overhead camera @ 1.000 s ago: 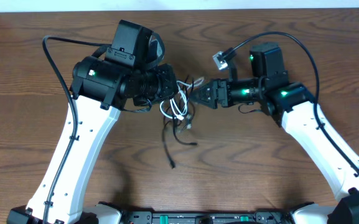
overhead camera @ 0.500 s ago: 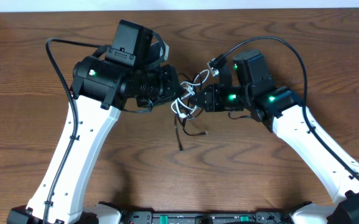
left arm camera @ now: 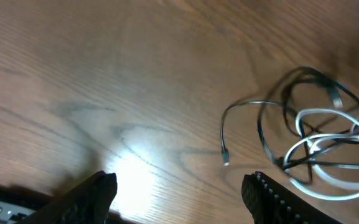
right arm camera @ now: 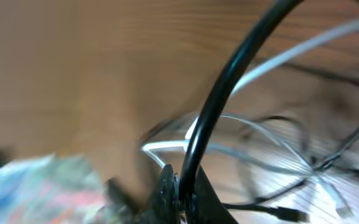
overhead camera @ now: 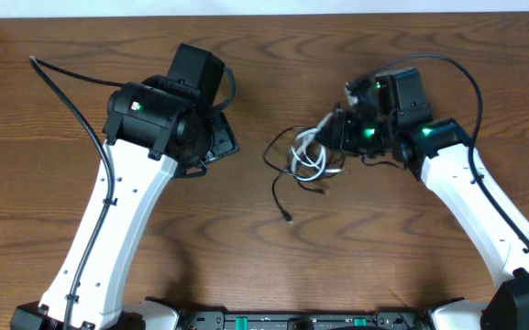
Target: Untangle cables
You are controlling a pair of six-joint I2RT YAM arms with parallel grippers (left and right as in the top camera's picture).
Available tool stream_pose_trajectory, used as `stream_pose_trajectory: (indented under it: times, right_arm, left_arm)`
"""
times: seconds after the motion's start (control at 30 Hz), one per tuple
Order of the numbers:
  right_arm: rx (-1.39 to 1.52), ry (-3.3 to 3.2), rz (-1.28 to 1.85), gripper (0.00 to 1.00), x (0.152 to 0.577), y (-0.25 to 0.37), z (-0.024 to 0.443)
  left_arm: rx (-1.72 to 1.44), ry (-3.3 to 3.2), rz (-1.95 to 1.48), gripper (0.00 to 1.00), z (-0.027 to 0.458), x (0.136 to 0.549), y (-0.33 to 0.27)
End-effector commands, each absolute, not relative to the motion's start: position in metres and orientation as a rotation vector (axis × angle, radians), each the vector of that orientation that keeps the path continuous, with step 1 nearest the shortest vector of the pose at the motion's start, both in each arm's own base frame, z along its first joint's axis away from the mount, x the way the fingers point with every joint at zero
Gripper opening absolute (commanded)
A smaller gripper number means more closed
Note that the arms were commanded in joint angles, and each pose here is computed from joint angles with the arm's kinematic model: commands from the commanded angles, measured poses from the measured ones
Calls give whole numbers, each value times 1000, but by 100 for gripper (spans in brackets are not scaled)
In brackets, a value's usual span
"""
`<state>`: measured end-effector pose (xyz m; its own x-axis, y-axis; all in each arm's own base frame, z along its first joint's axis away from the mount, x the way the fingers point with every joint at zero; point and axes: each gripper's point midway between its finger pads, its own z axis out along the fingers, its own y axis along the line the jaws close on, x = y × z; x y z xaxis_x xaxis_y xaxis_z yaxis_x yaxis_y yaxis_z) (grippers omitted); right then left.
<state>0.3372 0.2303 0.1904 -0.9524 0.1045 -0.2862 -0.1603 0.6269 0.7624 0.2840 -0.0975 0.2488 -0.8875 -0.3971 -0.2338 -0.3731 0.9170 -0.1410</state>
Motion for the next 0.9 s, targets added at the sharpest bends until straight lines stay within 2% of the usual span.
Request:
stream_pose_trajectory:
  times: [0.0,0.07,0.17,0.23,0.4,0.63,0.8,0.87]
  right_arm:
    - [-471,2299,1737,1,295,267,251]
    - [-588,2184,1873,1,284,272,274]
    - [-620,2139,1887,2,285,275,282]
    - [-544,2192,1862,1,290,274,276]
    - [-563,2185,1897,2,286,274,279]
    - [-392,2316,1736,1,302,269,254]
    - [-185,2452,1619,2,312,261,232]
    - [-194,2450,1640,2,310,262,234]
  left_arm:
    - [-498,2841,-250,70,250,285,-113]
    - [-336,2865,-412,70,254,284,-135]
    - [-206,2862,-582,70,261,284,-156]
    - [-197,2852,-604,70,263,285,-159]
    - [-197,2854,-603,70,263,285,-159]
    - [7,2845,-784,70,272,276,-181]
    - [72,2833,-784,70,272,276,-182]
    - [99,2825,-780,70,273,276,-182]
